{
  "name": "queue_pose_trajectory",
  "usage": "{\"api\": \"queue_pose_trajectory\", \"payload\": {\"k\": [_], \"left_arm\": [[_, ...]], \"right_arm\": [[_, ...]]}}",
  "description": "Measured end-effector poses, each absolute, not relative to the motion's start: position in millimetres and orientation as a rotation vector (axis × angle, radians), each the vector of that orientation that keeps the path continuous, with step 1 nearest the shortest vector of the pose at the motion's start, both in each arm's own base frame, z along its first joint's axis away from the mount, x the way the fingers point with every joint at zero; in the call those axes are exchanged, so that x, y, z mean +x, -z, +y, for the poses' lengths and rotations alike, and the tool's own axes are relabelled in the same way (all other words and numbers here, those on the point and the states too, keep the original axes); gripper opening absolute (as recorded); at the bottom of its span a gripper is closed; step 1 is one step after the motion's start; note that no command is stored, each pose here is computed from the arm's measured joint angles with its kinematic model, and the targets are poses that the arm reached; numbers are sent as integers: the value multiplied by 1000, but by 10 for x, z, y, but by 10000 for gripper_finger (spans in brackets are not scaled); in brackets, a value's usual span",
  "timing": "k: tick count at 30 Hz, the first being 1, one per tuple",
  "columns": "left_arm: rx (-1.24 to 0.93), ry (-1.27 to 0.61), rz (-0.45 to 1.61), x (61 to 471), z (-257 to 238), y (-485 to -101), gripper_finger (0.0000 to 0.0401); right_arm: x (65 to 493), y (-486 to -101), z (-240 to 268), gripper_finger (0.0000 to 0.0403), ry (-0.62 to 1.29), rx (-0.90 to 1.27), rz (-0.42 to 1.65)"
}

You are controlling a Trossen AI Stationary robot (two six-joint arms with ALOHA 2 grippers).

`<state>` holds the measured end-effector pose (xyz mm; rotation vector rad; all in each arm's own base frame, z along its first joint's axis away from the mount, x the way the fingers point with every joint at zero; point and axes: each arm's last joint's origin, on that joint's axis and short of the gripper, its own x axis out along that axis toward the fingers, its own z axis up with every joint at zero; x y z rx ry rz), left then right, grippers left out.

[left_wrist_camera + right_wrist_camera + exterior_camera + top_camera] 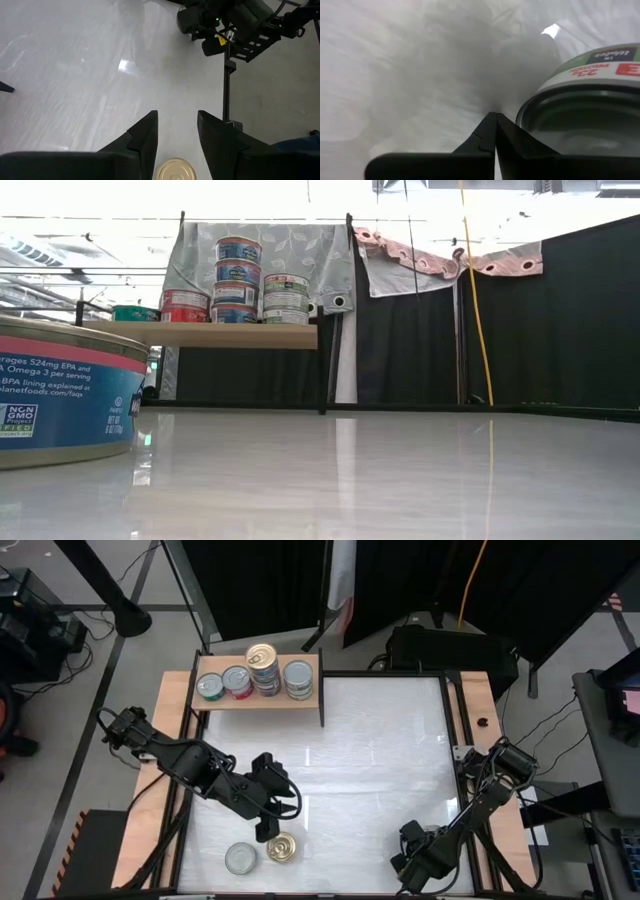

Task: Stack canned seafood by type on shelf
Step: Stack the green white tuna can on top of the green white tuna cans on the shelf

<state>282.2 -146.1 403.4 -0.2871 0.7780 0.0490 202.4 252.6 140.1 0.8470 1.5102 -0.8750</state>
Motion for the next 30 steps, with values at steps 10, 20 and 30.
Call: {"api": "queue_pose_trajectory", "payload": {"k": [10, 20, 30], "left_arm": [[-263, -58, 776, 2822, -1452, -4030, 138], [-247, -70, 793, 2818, -1423, -4016, 138], [-233, -63, 792, 2821, -1422, -4018, 138]], "right_arm": [[2038, -1403, 2544, 0, 843, 830, 1469], [2142, -1490, 2636, 0, 805, 898, 1345], [2130, -1569, 2632, 0, 813, 940, 1342]]}}
